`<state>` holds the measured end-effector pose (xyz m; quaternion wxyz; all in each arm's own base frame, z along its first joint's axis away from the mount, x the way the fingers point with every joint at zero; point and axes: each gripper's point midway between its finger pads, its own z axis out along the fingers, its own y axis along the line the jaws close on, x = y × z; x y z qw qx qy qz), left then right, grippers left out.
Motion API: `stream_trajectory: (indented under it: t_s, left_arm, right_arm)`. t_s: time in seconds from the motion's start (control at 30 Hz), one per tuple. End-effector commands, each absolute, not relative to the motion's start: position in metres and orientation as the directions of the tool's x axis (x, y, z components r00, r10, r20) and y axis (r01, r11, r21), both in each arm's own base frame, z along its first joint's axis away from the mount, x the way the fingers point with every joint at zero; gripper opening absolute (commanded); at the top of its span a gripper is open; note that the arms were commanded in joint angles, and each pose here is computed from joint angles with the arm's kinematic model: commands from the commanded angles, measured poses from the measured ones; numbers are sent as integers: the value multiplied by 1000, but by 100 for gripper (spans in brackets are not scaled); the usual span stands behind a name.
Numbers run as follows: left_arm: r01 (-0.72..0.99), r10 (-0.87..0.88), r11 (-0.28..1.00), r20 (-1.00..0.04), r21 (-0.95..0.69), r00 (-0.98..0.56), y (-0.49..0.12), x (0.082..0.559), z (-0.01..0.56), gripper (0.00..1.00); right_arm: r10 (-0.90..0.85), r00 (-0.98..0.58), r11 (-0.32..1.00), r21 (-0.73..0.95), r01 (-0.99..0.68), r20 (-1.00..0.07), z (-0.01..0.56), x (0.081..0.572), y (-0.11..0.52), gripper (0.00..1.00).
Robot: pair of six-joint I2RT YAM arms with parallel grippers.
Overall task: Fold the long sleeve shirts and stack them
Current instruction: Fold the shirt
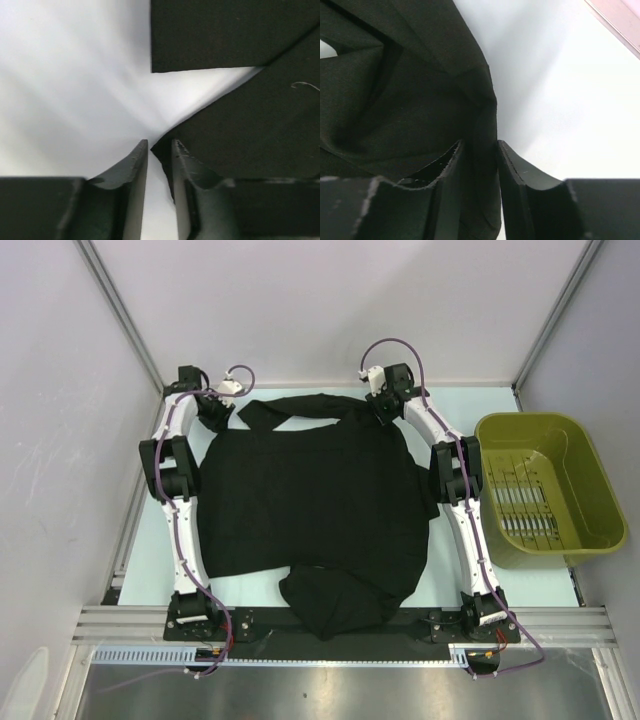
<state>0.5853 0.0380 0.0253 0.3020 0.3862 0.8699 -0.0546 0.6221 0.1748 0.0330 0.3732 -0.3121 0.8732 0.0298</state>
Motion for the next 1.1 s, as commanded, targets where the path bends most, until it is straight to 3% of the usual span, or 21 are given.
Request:
stream_trajectory:
  t_s: [0.0,0.1,0.2,0.53,1.07]
  left_arm:
    - [754,648,655,-552,54,-524,29,569,10,26]
    - [757,648,652,-551,42,-526,27,566,10,4]
    - [737,619,674,-580,46,-530,29,571,22,0]
    - [658,528,741,-721,133,-450,36,597,102,0]
    - [699,551,701,-727,138,-409,29,558,126,0]
  right_arm:
    - [-523,-486,786,-176,-593,-700,39,628,185,27]
    - [-512,-480,786,-164,-596,-712,44,629,188,13]
    - [-503,-469,784,-155,-601,-726,55,628,192,0]
    - [-433,-422,805,-130,-579,-797,115,631,194,0]
    - [-413,-444,795,-77,-602,-795,149,603,187,0]
